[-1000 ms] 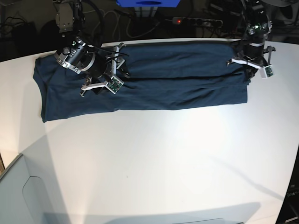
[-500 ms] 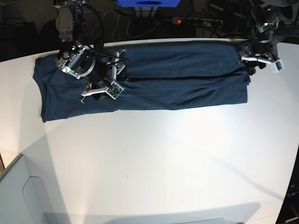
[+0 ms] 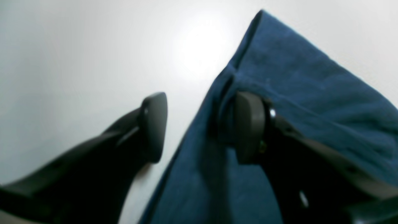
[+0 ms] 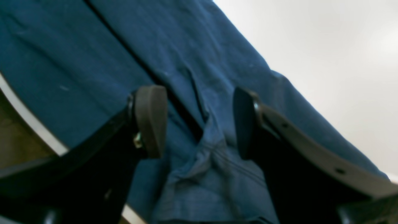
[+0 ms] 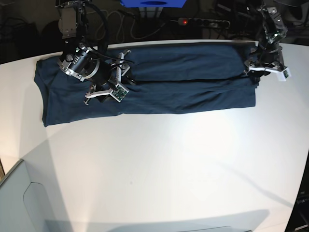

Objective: Fold the T-shirt properly
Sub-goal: 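Adjust the left gripper's grip on the strip end, lifting it slightly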

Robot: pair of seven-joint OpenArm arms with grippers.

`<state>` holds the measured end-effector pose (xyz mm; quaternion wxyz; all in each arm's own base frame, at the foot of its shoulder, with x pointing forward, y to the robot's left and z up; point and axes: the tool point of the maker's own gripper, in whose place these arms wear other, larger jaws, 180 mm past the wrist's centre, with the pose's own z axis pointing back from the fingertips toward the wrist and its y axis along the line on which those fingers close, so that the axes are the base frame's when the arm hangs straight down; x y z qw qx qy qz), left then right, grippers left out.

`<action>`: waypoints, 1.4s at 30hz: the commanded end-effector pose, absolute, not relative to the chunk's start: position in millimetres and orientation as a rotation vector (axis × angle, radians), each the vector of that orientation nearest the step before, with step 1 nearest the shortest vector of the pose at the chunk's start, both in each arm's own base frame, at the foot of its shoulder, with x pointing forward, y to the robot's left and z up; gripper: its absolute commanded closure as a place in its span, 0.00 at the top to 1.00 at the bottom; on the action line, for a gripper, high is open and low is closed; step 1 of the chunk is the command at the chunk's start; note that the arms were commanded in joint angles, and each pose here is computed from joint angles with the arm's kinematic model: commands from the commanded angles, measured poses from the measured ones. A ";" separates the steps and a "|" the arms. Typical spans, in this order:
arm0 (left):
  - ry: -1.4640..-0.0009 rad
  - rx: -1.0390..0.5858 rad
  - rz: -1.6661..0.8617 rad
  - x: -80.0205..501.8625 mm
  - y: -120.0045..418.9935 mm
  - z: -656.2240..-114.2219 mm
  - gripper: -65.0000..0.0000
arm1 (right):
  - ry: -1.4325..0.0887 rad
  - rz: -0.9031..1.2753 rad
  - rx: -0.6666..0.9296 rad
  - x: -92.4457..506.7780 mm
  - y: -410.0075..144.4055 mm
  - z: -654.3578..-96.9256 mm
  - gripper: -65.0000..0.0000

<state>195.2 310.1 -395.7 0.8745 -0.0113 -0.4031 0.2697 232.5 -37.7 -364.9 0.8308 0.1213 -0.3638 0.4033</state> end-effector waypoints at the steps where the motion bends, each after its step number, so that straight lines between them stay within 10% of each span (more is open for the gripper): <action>1: -0.878 -0.026 0.547 202.3 310.9 -386.8 0.50 | -0.813 0.872 0.274 235.2 -32.5 -355.1 0.50; 8: -0.817 -0.055 0.543 196.6 299.0 -408.2 0.47 | -0.808 0.870 0.269 234.5 -35.3 -356.2 0.50; 21: -0.828 -0.096 0.420 200.7 297.3 -407.9 0.00 | -0.821 0.872 0.260 237.0 -36.5 -352.2 0.49; 42: -0.866 -0.066 0.379 218.4 312.8 -393.5 0.00 | -0.768 0.701 0.255 254.9 -67.3 -380.6 0.49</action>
